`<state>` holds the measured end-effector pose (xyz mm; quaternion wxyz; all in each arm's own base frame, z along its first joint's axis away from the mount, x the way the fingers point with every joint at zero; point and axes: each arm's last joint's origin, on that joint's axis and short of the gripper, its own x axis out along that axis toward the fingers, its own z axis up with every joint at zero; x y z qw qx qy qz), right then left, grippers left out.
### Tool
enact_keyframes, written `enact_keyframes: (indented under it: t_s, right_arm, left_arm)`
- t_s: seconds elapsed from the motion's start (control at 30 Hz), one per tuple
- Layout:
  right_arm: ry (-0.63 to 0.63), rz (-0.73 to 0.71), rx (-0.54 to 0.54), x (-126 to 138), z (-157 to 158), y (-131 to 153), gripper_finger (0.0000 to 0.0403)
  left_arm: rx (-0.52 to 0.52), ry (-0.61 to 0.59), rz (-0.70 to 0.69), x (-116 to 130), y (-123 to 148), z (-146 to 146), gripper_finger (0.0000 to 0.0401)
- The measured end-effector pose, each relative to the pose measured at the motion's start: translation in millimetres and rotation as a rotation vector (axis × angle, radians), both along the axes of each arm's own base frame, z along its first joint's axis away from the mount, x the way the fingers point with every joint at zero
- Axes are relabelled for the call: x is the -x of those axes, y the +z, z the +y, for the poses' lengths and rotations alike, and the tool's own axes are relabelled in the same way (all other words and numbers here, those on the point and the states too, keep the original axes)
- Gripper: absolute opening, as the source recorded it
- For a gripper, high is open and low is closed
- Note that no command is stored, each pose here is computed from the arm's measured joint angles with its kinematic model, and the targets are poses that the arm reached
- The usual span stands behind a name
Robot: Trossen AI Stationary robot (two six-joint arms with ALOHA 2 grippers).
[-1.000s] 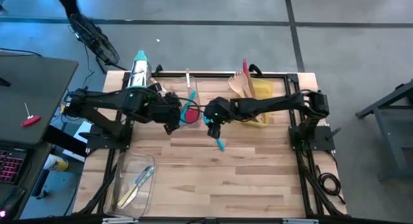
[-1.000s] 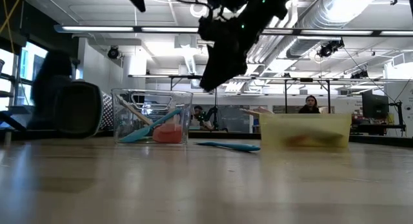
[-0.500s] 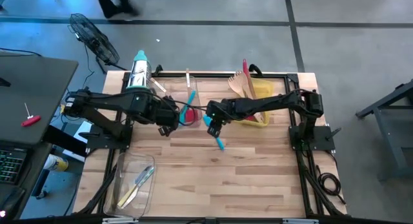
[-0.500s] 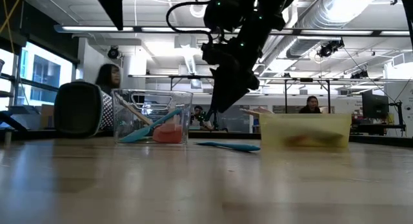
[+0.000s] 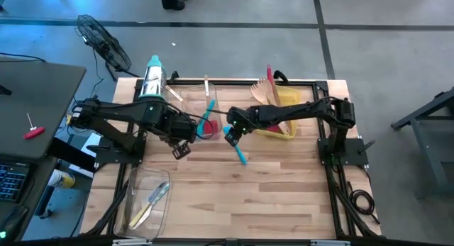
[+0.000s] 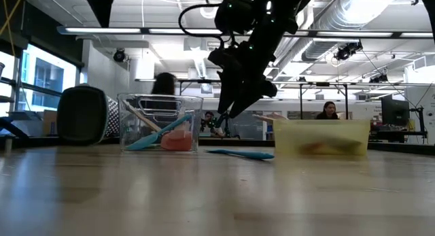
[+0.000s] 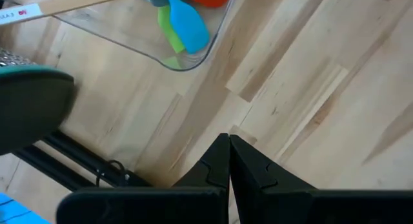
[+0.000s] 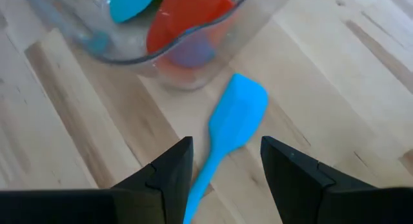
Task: Pick & Place Kitchen Items
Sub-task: Put the blue spatula into the top transparent bin
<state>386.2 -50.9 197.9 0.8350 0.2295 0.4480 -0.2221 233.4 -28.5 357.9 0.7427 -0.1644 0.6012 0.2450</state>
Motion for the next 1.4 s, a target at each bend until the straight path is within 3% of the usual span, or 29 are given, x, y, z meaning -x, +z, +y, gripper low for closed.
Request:
enact_keyframes:
  t_s: [0.27, 1.07, 1.4]
  right_arm:
    - [-0.046, 0.015, -0.053, 0.9, -3.9, -4.8, 0.0175]
    - [-0.076, -0.030, -0.024, -3.2, -1.9, -2.9, 0.0175]
    - [-0.040, -0.047, 0.004, -5.2, -1.5, -1.6, 0.0236]
  left_arm:
    - [-0.008, 0.021, -0.006, -0.1, 0.0, -0.1, 0.0001]
    - [-0.137, -0.034, -0.025, -0.2, 1.0, -3.9, 0.0001]
    - [-0.144, -0.034, -0.024, -0.1, 1.1, -3.6, 0.0001]
